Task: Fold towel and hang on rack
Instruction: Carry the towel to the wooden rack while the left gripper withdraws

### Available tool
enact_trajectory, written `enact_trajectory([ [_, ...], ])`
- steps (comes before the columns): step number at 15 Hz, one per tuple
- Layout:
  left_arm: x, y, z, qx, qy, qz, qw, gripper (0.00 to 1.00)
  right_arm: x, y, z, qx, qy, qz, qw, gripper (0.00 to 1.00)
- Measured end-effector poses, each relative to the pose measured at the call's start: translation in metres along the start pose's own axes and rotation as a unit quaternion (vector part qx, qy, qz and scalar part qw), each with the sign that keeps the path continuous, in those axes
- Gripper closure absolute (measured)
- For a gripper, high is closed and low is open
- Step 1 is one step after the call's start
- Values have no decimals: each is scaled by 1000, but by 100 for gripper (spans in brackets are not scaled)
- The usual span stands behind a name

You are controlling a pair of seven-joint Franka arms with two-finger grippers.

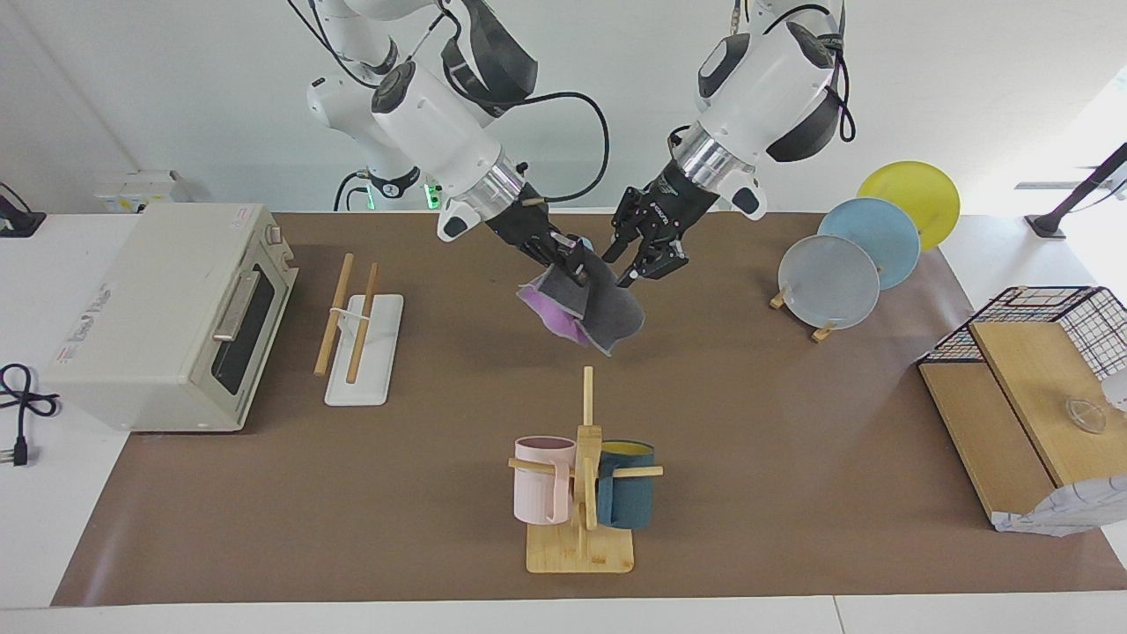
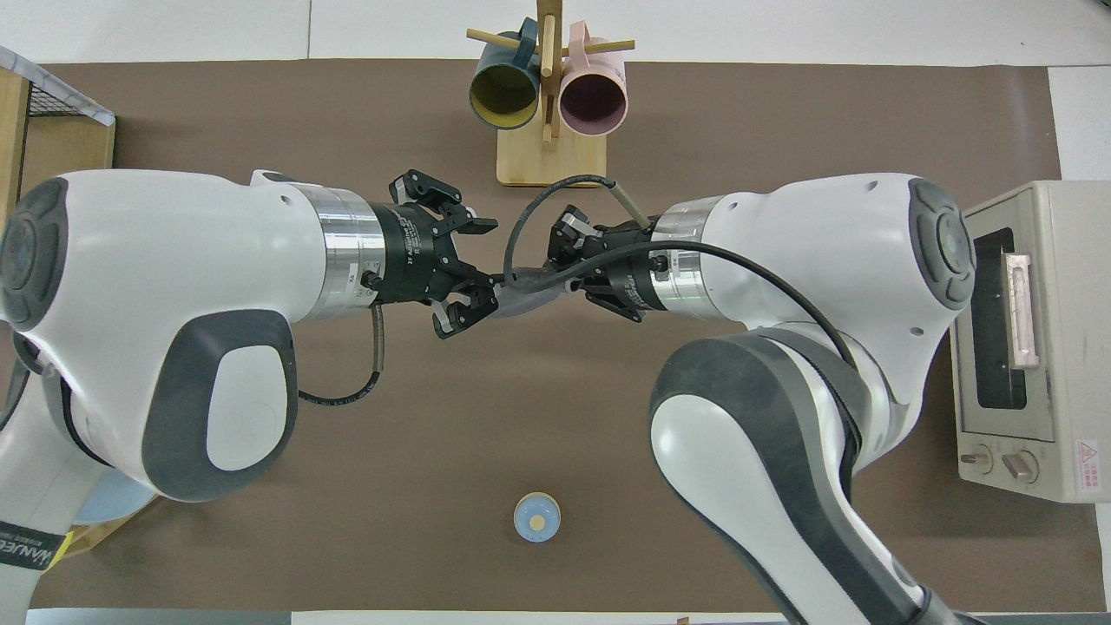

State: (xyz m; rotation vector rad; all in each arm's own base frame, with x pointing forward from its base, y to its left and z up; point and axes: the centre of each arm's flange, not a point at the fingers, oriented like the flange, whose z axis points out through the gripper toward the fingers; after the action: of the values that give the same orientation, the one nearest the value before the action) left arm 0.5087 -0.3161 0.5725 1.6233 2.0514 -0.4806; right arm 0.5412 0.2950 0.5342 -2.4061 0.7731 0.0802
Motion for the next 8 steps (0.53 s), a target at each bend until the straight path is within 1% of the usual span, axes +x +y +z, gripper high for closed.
enact_trajectory([
  [3,3,2,0,-1,1,29,1000,7,10,18,-29,-64,10,-88,994,96],
  [4,5,3,0,-1,2,45,999,0,15,26,-39,-83,8,-115,990,96],
  [6,14,9,-1,2,8,87,996,0,28,48,-57,-124,2,-169,978,96],
  [8,35,22,-8,10,18,131,991,0,45,75,-74,-167,-1,-212,963,96],
])
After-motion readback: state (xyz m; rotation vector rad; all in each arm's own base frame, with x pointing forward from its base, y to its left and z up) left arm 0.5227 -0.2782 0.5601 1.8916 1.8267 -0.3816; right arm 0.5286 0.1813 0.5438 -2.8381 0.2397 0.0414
